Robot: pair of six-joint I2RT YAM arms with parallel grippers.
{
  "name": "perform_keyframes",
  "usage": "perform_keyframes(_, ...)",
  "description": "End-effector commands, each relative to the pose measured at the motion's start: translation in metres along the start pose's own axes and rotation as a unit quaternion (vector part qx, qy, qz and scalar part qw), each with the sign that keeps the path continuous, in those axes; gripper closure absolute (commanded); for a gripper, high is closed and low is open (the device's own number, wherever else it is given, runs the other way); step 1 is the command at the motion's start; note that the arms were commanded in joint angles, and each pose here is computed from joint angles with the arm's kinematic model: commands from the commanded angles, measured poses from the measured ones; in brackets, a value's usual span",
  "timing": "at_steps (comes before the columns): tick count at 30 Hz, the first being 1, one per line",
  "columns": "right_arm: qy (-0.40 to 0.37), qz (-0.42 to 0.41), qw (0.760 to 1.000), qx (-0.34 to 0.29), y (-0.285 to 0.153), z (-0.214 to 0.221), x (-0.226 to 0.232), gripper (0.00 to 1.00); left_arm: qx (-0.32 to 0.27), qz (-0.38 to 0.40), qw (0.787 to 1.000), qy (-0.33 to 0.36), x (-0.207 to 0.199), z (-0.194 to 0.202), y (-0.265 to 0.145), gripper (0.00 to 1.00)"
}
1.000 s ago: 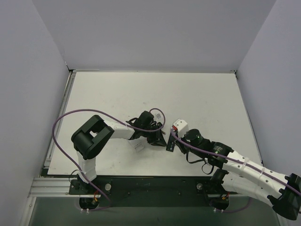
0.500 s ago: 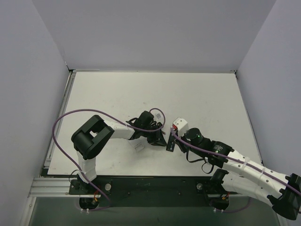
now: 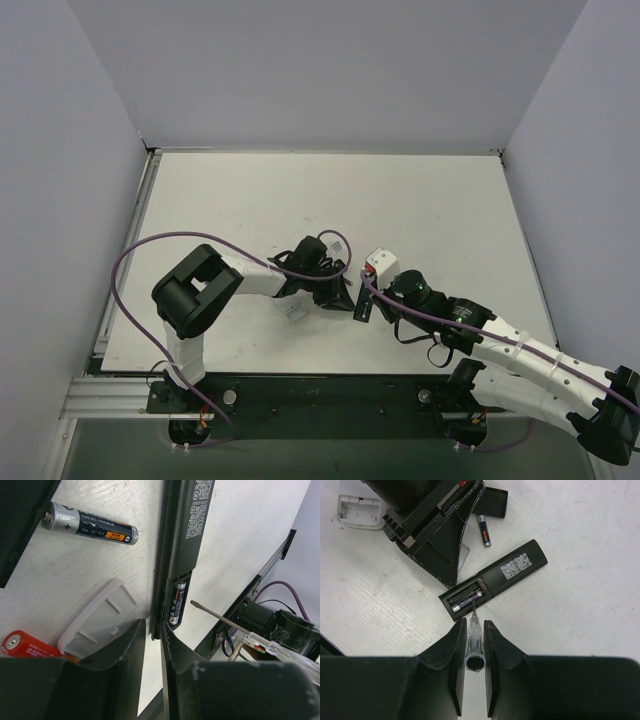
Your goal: Unload the batteries from the remote control
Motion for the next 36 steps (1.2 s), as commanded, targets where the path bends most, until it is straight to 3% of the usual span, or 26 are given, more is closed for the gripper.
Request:
perform_keyframes(1, -0.014, 0.014, 1.0, -0.004, -0.001, -0.005, -0.005, 1.0, 0.001, 0.022, 1.0, 0.01, -0.006, 0.0, 0.003, 0.72)
perform_keyframes(24, -0.012, 0.007, 0.999, 0.03, 0.013, 0.011, -0.001, 1.0, 0.006, 0.028, 1.0, 0.001, -0.003, 0.003, 0.006, 0.72)
perform_keyframes(36, 0.016, 0.015, 1.0, 0.012, 0.015, 0.008, 0.004, 1.0, 0.011, 0.03, 0.999, -0.004, 0.0, 0.008, 0.011, 0.76)
Point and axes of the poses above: each gripper's point midway between its finger pads, its own y axis out along the fingers, its own x axis along the line the jaws close on, z = x × y, the point moved 5 cm from there along -y, back along the fingers, and after that the axes turned 3 degrees about y, right-handed, at the moved point
